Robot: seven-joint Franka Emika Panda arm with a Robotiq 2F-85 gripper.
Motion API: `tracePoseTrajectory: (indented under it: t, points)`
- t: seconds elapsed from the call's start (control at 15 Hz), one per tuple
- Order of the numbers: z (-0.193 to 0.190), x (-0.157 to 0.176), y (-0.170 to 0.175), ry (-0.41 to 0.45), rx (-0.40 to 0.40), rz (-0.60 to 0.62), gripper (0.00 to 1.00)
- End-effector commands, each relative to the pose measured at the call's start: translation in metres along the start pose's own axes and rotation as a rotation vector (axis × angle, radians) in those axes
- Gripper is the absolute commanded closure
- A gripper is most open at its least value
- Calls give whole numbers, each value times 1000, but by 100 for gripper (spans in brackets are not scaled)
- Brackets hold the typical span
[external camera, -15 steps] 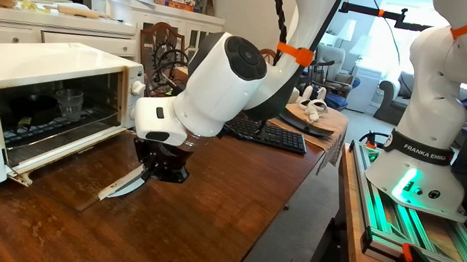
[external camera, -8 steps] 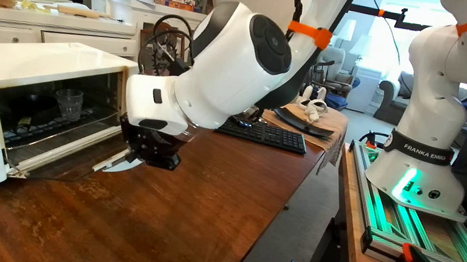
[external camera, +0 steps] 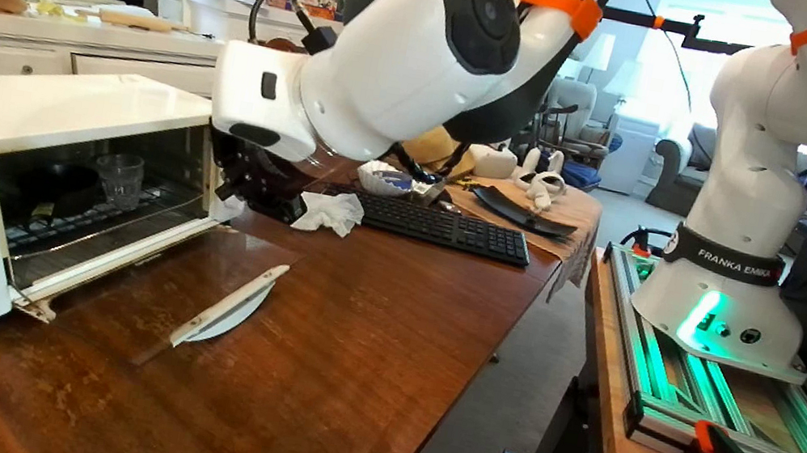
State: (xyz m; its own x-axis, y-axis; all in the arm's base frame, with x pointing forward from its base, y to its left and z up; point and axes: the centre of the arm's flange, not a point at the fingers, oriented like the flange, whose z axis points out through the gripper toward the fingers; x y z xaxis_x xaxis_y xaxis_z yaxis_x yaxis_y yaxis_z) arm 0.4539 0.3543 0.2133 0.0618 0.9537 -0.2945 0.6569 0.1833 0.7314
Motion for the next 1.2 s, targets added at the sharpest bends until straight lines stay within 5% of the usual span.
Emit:
tracePoseTrajectory:
  t: [0.0,0.53,0.8,1.13]
  points:
    - [9,-10,-15,5,113,41,100]
    - [16,-8,-58,196,363,23,100]
    - [26,-13,-62,237,418,-13,100]
    - [27,-9,-61,222,382,-19,100]
